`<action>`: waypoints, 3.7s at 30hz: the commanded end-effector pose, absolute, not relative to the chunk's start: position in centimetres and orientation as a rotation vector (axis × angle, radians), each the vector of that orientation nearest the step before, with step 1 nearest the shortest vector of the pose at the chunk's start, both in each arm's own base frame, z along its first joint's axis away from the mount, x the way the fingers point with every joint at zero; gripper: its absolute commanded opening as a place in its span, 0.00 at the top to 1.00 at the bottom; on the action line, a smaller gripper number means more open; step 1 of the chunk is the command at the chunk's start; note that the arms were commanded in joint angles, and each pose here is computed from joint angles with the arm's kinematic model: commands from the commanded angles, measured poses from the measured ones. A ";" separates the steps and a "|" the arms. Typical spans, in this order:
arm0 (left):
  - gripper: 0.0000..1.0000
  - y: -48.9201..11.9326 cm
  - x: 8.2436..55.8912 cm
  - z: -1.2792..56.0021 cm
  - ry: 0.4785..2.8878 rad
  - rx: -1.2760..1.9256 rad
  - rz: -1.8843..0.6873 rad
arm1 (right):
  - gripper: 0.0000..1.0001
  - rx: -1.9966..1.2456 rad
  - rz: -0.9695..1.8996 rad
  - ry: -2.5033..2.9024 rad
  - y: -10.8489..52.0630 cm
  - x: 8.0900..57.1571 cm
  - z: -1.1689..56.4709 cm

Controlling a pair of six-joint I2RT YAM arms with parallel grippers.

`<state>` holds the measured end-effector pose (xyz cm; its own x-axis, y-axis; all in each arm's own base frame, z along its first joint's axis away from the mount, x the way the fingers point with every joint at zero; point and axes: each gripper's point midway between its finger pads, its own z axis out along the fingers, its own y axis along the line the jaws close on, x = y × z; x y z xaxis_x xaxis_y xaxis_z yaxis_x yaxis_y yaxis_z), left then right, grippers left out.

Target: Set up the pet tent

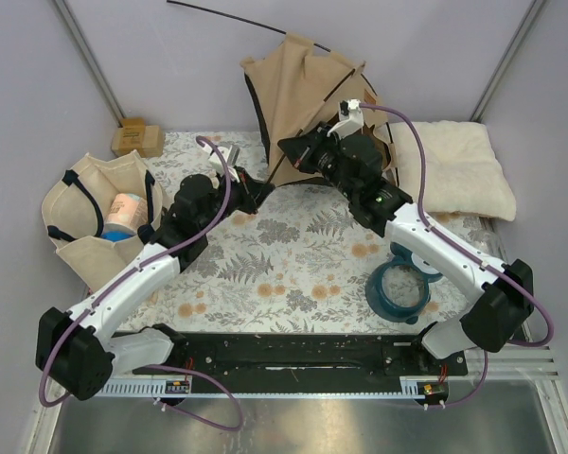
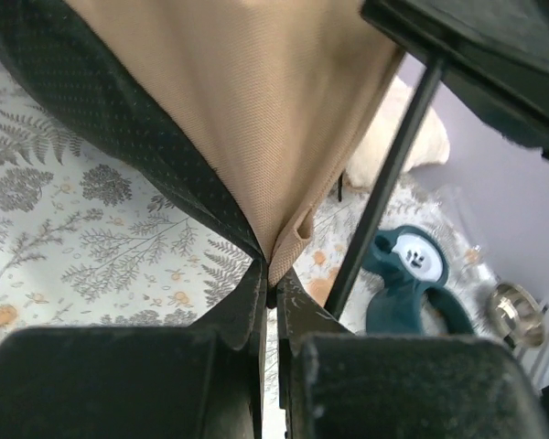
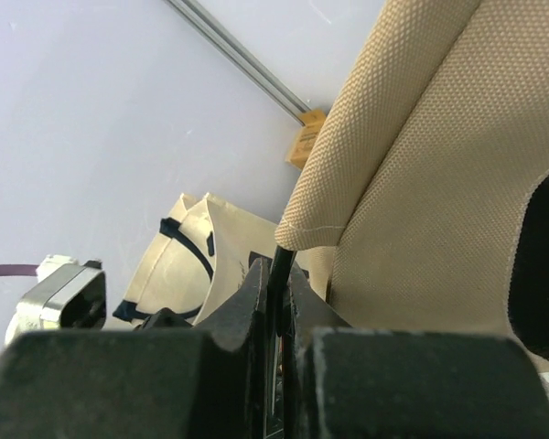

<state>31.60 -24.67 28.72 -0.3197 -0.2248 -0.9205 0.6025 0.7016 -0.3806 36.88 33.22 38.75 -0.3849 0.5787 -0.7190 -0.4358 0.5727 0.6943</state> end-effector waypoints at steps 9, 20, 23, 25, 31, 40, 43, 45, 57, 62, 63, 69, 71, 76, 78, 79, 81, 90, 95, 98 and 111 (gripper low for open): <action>1.00 -24.8 32.5 27.6 1.894 0.019 -0.917 | 0.96 0.001 1.090 1.523 33.7 36.6 40.7; 1.00 -24.9 33.0 27.1 1.883 0.016 -0.913 | 0.61 -0.223 1.235 1.681 36.6 32.2 36.5; 1.00 -24.9 33.0 27.2 1.880 0.019 -0.914 | 0.56 -0.292 1.277 1.717 37.5 30.9 35.7; 1.00 -24.8 33.1 27.2 1.878 0.013 -0.911 | 0.55 -0.328 1.304 1.724 37.8 30.1 35.5; 1.00 -24.6 33.2 27.0 1.881 0.008 -0.894 | 0.60 -0.387 1.332 1.787 38.1 28.5 33.7; 1.00 -24.4 33.0 26.9 1.881 0.025 -0.879 | 1.00 -0.325 1.297 1.833 37.7 29.1 32.6; 1.00 -24.4 32.3 26.6 1.868 0.115 -0.864 | 1.00 -0.228 1.211 1.793 36.3 30.6 33.4; 1.00 -24.4 31.4 25.7 1.855 0.229 -0.841 | 1.00 -0.165 1.146 1.748 35.2 31.8 34.5; 1.00 -23.1 29.4 23.0 1.816 0.405 -0.757 | 1.00 0.069 0.969 1.522 30.2 35.6 40.5; 1.00 -22.9 29.2 21.6 1.823 0.458 -0.724 | 1.00 0.120 0.951 1.440 29.0 36.0 42.8; 1.00 -22.9 29.2 21.4 1.818 0.471 -0.718 | 1.00 0.124 0.948 1.432 28.8 36.1 43.0; 1.00 -22.8 29.1 20.4 1.837 0.497 -0.703 | 1.00 0.171 0.940 1.361 27.5 36.4 45.3; 1.00 -22.8 29.0 20.1 1.841 0.495 -0.707 | 1.00 0.172 0.931 1.340 27.1 36.4 46.3; 1.00 -22.8 28.9 19.8 1.847 0.497 -0.707 | 1.00 0.189 0.923 1.317 26.7 36.8 47.2; 1.00 -22.8 29.0 19.7 1.850 0.496 -0.703 | 1.00 0.203 0.926 1.308 26.5 36.8 47.4; 1.00 -22.7 29.0 19.6 1.853 0.495 -0.700 | 1.00 0.207 0.932 1.307 26.6 36.7 47.4; 1.00 -22.7 29.0 19.4 1.859 0.494 -0.695 | 1.00 0.213 0.939 1.291 26.3 36.6 47.8; 1.00 -22.5 29.1 18.7 1.879 0.488 -0.687 | 1.00 0.229 0.949 1.261 25.8 36.2 48.8; 1.00 -22.5 29.2 18.3 1.889 0.489 -0.674 | 1.00 0.236 0.972 1.260 26.0 36.1 48.8; 1.00 -22.4 29.2 17.8 1.904 0.489 -0.669 | 1.00 0.236 0.980 1.253 25.9 36.0 49.1; 1.00 -22.2 29.2 17.0 1.929 0.481 -0.657 | 1.00 0.257 0.969 1.250 25.7 36.3 49.0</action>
